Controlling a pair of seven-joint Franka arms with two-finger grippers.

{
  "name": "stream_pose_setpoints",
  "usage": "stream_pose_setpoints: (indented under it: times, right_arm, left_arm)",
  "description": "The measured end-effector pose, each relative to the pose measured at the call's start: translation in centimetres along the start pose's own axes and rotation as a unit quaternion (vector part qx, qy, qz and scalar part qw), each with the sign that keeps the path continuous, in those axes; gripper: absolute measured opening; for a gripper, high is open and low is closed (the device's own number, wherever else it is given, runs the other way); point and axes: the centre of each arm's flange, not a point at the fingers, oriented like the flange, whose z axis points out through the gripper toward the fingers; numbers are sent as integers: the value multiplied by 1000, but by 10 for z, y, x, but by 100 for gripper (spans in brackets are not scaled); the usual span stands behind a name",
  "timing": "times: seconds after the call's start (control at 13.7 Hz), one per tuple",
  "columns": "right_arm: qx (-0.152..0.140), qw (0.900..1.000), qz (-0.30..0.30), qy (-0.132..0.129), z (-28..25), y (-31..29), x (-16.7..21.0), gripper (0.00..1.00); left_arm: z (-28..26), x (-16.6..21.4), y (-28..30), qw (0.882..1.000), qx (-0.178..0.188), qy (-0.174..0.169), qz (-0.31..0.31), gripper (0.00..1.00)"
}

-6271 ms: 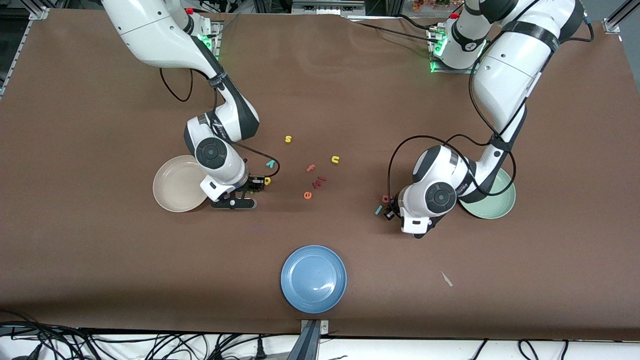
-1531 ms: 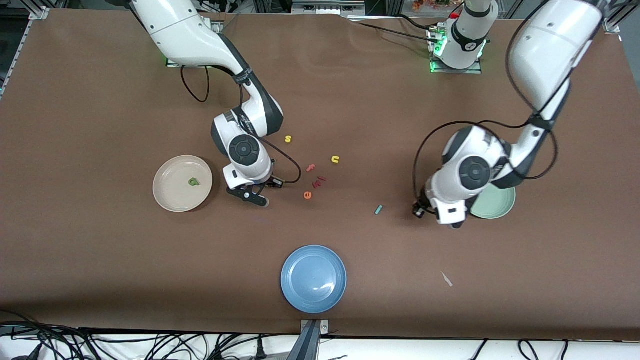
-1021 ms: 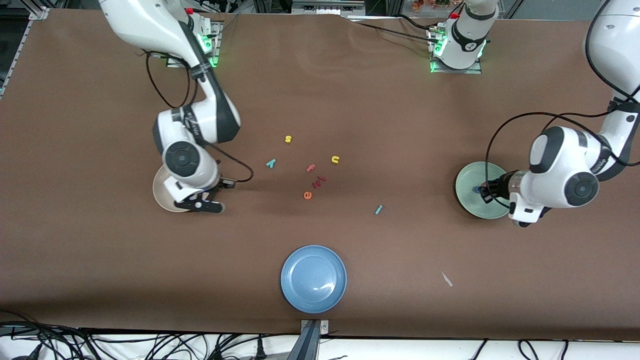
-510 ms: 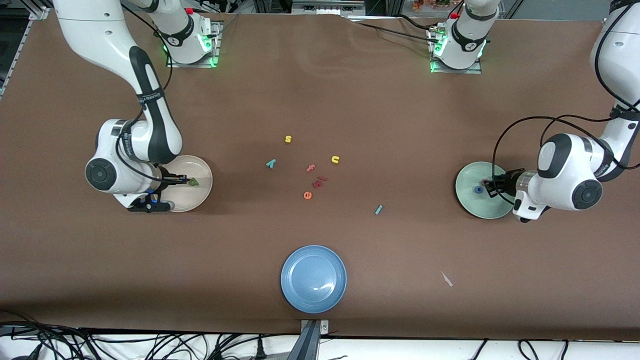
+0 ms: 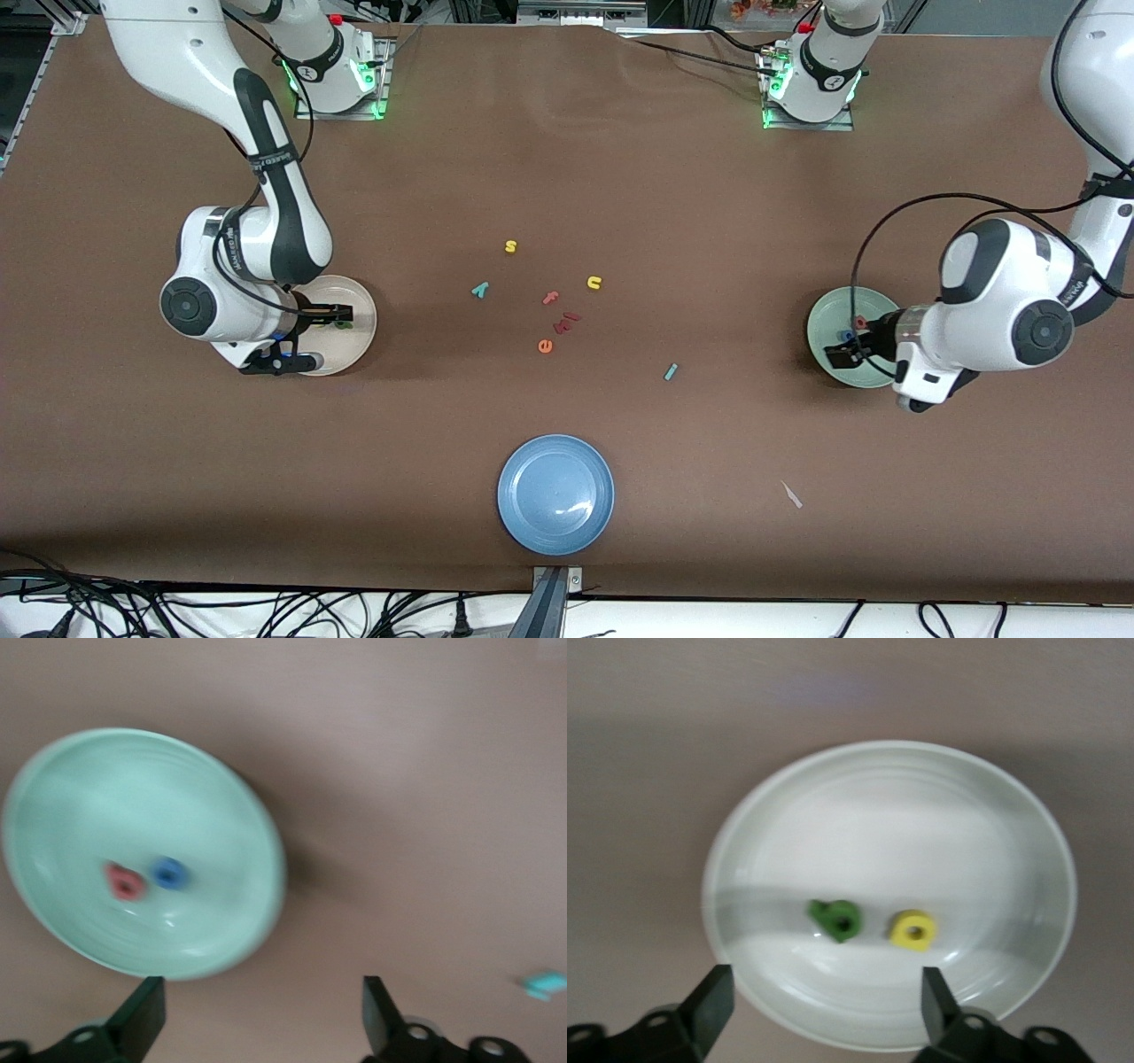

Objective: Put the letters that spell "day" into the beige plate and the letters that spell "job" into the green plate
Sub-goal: 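Drop yellow a on the beige plate while the left gripper drops pink b, then grasp teal y with the right gripper while the left gripper grasps teal strip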

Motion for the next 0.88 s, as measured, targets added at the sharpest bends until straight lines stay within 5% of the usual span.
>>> stream_pose_setpoints:
  times: [0.29,0.51,0.88]
  right_arm:
    - [1,998,61,5,-4,-92,-14,100]
    - [10,990,139,7,6,-150,-29,99]
    - [24,977,211,34,43,-200,-52,79]
  left_arm:
    - [4,-63,111,998,-26,32,45,99]
    - [43,-70,146,996,-33,60,63,100]
    - [118,-82,185,989,-19,100,103,100]
